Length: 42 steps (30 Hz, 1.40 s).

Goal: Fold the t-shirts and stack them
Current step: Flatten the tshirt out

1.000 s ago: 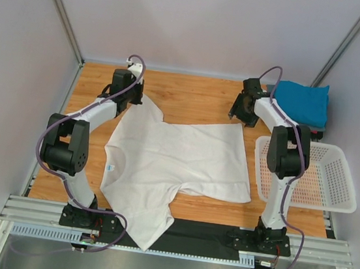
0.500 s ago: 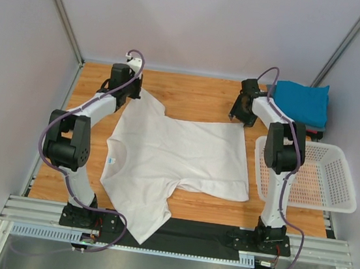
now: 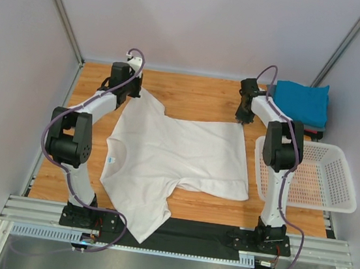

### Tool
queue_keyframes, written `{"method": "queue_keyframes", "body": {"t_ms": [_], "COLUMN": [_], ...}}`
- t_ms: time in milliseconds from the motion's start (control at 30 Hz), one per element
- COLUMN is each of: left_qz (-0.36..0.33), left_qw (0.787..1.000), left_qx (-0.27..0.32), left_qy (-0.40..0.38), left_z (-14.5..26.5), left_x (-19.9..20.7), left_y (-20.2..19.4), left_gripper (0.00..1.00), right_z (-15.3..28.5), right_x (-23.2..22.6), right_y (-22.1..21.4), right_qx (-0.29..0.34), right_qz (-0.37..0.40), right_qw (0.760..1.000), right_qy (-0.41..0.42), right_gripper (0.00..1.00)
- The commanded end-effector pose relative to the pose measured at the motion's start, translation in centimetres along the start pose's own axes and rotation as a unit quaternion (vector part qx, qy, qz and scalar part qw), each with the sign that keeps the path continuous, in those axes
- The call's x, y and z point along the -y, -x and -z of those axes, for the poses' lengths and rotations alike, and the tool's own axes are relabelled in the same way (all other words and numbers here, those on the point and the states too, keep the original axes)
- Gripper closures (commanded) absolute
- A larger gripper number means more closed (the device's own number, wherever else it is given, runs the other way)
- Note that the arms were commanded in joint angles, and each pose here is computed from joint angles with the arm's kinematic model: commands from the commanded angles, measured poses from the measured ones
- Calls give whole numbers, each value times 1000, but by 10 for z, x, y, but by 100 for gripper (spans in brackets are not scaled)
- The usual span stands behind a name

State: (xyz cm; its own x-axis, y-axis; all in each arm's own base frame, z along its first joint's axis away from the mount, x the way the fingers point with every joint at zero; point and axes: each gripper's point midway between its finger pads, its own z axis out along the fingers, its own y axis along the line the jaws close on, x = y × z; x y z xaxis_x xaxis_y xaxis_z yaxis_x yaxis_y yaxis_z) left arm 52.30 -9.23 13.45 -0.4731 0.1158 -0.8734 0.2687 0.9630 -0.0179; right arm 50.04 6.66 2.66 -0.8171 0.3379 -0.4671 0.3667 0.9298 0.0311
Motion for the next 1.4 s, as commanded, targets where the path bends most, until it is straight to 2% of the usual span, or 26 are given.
{"method": "queue_keyframes", "body": {"t_ms": [0,167,267,400,600,867,1167,1367], "left_qz": [-11,-13,-11,-9,-22,-80,-102,-127], "left_qw": [999,999,999,998,995,983,974,973], "left_qx": [44,49,52,61,99,148,173,171], "left_qy": [-9,-4,3,-2,-24,-78,-107,-93], "left_z": [0,1,0,-1,3,15,25,25], "left_x": [-1,-3,-7,-9,-14,-9,1,-5], "left_y": [33,37,40,46,76,111,118,123], "left_gripper": [100,100,100,100,100,100,100,100], "right_z": [-3,1,2,5,24,41,47,55], "right_x": [3,2,4,9,5,-6,-13,-11], "right_y": [10,5,4,13,50,87,112,132], "right_qx": [10,2,3,17,65,109,151,189], "right_qz": [5,5,5,8,-3,-31,-39,-30], "right_qw": [1000,1000,1000,1000,998,993,987,981], "right_qy": [-12,-7,-10,-25,-20,10,20,16], "right_gripper": [84,90,100,100,100,100,99,100]}}
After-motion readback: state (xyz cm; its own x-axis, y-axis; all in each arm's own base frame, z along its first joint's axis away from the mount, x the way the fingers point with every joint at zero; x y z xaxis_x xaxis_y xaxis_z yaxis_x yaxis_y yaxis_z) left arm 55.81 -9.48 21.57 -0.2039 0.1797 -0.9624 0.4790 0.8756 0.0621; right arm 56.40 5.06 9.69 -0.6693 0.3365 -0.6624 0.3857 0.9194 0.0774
